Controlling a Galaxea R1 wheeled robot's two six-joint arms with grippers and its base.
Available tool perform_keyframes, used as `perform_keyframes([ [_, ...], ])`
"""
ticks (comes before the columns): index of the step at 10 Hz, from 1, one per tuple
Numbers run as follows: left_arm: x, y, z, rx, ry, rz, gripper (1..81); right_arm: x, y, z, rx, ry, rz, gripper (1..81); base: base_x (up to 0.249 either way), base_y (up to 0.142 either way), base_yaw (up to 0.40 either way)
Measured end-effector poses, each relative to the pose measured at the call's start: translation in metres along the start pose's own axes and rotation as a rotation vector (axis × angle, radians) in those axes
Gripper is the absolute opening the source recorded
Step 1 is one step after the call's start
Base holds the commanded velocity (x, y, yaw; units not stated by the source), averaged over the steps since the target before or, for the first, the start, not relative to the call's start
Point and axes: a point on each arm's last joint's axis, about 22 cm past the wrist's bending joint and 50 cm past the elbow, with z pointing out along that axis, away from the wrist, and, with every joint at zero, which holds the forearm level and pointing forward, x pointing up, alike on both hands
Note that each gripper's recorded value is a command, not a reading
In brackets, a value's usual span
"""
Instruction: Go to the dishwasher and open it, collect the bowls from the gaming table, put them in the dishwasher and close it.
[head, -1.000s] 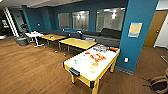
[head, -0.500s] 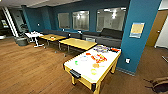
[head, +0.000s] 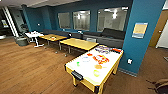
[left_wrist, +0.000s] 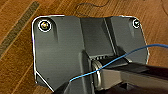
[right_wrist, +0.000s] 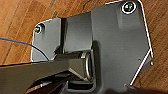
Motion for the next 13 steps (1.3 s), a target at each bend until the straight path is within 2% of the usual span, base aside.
perform_keyframes([
  [13, 0.0, -0.0049, -0.0013, 0.006, 0.0, 0.0, 81.1, 0.0029, -0.0029, 0.0012, 0.003, 0.004, -0.001, 81.1, 0.065, 0.08, 0.0],
])
